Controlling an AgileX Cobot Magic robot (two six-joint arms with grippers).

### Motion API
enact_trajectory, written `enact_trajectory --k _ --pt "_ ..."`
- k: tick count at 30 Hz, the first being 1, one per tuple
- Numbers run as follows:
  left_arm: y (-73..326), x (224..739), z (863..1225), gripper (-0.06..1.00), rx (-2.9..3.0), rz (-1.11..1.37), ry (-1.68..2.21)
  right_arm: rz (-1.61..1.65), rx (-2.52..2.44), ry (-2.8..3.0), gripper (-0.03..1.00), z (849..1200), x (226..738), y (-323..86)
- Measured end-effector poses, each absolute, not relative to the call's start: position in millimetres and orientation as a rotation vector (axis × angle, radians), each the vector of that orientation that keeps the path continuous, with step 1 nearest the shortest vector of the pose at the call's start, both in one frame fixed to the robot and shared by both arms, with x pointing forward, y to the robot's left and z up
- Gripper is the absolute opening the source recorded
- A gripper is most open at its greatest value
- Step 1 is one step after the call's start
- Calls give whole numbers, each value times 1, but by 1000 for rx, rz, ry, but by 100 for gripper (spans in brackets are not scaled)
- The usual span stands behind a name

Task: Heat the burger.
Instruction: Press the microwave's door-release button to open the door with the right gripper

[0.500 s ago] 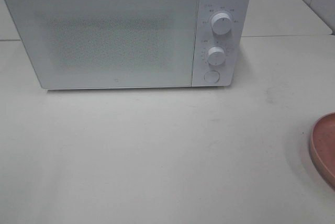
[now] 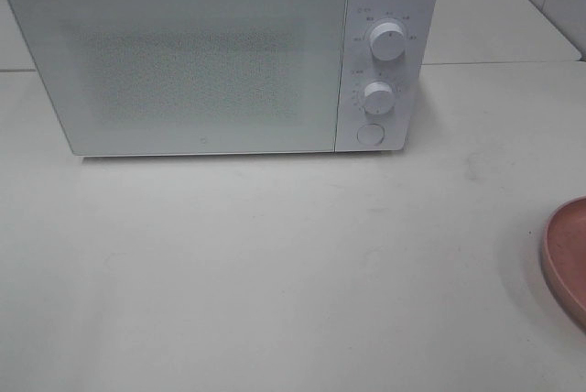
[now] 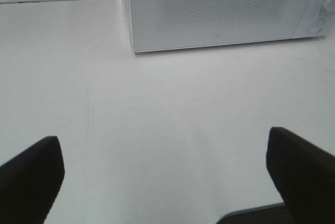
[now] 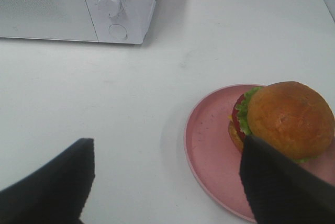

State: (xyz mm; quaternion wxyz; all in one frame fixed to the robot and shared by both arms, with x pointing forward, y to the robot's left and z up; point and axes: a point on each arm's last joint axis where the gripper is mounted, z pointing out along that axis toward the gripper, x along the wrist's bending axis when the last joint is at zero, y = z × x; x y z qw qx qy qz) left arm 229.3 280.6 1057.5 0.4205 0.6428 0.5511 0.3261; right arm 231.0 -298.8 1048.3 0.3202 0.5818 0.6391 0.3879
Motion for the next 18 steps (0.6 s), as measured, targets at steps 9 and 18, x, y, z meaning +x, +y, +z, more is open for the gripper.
enact_trajectory --k 9,18 --pt "281 229 1058 98 1611 817 1381 1025 1525 1675 75 1050 230 -299" --pt "281 229 1058 98 1611 817 1381 976 1569 1720 75 1064 253 -296"
